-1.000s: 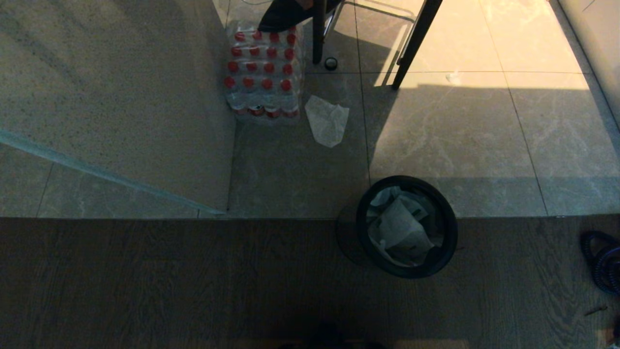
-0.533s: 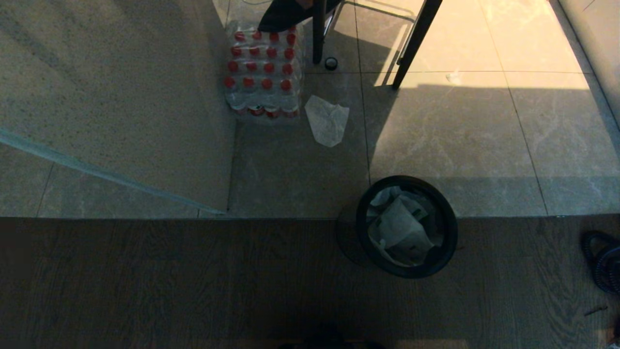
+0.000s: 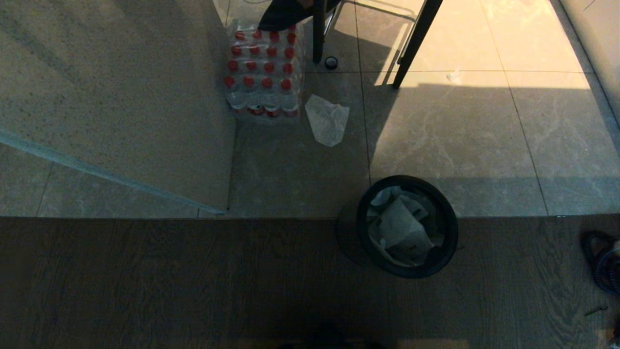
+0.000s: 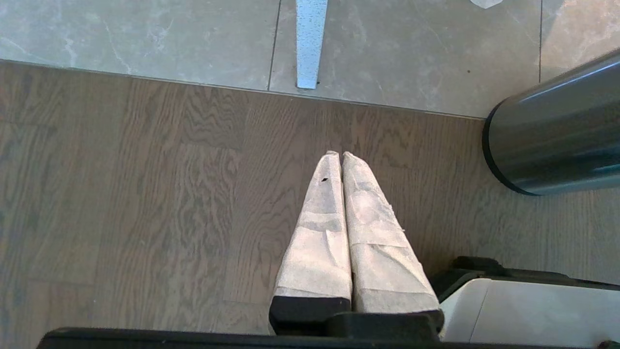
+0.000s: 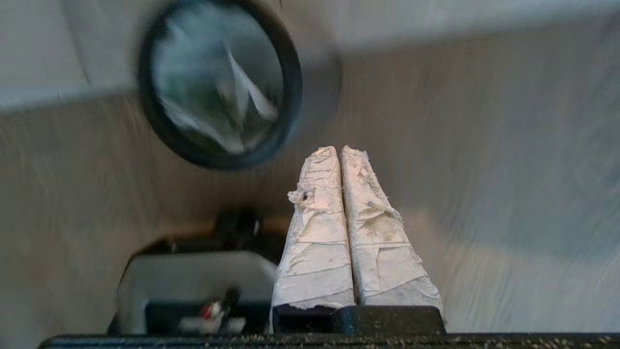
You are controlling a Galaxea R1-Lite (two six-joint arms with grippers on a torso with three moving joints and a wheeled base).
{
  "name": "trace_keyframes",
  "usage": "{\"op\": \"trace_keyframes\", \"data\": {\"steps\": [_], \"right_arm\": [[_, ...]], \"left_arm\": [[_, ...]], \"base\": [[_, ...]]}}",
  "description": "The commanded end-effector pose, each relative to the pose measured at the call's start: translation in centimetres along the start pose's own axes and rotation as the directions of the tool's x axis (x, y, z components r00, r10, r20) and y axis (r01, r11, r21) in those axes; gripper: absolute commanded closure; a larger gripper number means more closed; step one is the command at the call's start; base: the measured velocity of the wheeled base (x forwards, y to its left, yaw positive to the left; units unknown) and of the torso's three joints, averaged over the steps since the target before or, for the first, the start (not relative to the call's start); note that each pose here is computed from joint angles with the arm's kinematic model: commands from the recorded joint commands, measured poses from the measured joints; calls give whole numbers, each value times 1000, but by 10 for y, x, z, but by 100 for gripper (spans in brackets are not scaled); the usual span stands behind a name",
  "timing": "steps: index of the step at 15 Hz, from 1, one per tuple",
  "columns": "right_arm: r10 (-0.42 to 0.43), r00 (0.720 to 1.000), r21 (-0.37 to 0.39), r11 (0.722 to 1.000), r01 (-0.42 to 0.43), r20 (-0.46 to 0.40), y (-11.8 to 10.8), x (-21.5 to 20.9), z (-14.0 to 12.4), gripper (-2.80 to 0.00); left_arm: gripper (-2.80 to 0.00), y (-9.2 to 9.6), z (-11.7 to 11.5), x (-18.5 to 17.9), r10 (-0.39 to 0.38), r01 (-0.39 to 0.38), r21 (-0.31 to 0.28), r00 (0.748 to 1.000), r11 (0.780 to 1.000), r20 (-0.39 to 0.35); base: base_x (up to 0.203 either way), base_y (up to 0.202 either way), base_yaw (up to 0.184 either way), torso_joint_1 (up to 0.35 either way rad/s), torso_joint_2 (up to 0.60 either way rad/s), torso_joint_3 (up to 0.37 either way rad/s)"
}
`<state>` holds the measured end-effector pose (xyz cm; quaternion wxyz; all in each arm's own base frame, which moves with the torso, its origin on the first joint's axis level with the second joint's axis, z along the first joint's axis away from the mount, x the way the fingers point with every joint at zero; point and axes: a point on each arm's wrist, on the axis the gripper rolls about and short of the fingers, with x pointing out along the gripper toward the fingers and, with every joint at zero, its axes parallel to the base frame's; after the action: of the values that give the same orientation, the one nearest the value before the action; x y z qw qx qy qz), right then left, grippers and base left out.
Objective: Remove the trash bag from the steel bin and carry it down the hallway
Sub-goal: Place the outer trash can on the ground
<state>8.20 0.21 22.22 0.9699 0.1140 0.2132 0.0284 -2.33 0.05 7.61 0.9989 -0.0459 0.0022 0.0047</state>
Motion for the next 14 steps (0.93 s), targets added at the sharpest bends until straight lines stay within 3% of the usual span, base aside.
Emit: {"op": "trace_keyframes", "data": {"steps": [1,4,7,10,14], "right_arm": [[-43,972,49,997,56,-232,-11,88,-2,0],[-67,926,97,989,111,-371,-32,190,-31,0],[-47,932,117,988,95,-359,-39,242,-51,0],[-29,948,118,991,70,-318,-36,261,-47,0],[-20,967,112,992,50,-254,-29,239,-26,0]], "left_arm": [[0,0,0,0,0,0,-2,1000,1000,0],[0,0,0,0,0,0,0,1000,1000,0],[0,0,0,0,0,0,-2,1000,1000,0],[0,0,0,0,0,0,-2,1000,1000,0],[0,0,0,0,0,0,-2,1000,1000,0]], "base": [[0,0,0,0,0,0],[0,0,0,0,0,0],[0,0,0,0,0,0],[0,0,0,0,0,0],[0,0,0,0,0,0]]}}
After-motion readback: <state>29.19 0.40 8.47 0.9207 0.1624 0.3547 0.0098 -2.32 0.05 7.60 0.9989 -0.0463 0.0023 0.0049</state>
